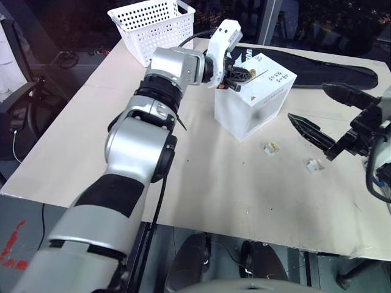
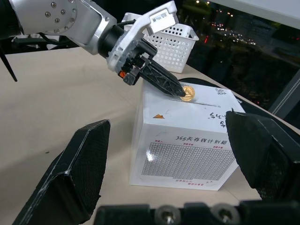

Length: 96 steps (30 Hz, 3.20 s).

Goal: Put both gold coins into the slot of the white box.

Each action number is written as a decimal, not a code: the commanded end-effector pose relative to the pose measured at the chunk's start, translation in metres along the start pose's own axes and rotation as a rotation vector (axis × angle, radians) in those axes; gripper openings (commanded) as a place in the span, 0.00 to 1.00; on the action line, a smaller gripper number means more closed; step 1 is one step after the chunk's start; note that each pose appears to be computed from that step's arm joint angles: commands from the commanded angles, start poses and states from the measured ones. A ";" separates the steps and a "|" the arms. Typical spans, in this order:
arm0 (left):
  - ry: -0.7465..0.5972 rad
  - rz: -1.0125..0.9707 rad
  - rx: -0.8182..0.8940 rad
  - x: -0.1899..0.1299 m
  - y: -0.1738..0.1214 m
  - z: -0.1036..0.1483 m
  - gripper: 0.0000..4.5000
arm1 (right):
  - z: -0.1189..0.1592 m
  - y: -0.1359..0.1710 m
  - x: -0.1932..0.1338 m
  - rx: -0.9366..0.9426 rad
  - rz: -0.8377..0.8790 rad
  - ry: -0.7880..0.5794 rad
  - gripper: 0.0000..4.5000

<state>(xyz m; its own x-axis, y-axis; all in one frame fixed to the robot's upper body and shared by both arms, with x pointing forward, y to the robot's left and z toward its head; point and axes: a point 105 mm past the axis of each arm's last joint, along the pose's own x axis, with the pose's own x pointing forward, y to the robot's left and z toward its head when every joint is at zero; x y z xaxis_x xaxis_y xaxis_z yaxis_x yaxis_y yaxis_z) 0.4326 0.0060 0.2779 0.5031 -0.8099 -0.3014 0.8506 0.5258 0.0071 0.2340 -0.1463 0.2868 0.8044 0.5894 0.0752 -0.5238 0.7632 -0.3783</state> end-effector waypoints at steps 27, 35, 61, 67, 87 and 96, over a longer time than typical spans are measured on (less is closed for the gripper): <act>-0.386 -0.208 0.207 -0.108 -0.037 0.031 0.50 | -0.038 0.007 0.021 0.189 -0.051 0.049 0.96; -0.218 -0.352 0.295 -0.139 -0.080 -0.069 0.99 | -0.121 0.001 0.039 0.366 -0.152 0.305 0.84; -0.158 -0.303 0.403 -0.136 -0.093 -0.095 1.00 | -0.160 0.009 0.075 0.308 -0.030 0.426 0.20; -0.159 -0.308 0.404 -0.135 -0.093 -0.096 1.00 | -0.164 0.007 0.074 0.297 -0.044 0.443 0.20; -0.174 -0.304 0.394 -0.134 -0.093 -0.095 1.00 | -0.172 0.000 0.072 0.312 -0.087 0.465 0.01; -0.272 -0.359 0.119 -0.135 -0.088 -0.078 1.00 | -0.093 0.012 0.057 0.466 0.129 0.141 0.01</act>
<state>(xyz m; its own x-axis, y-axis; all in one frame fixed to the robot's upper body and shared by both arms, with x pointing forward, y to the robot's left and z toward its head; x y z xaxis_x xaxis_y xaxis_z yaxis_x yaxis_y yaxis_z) 0.2810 0.0904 0.2290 0.2081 -0.9730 -0.0996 0.9763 0.2005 0.0809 0.3184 -0.1406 0.1715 0.8008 0.5657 -0.1967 -0.5696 0.8209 0.0422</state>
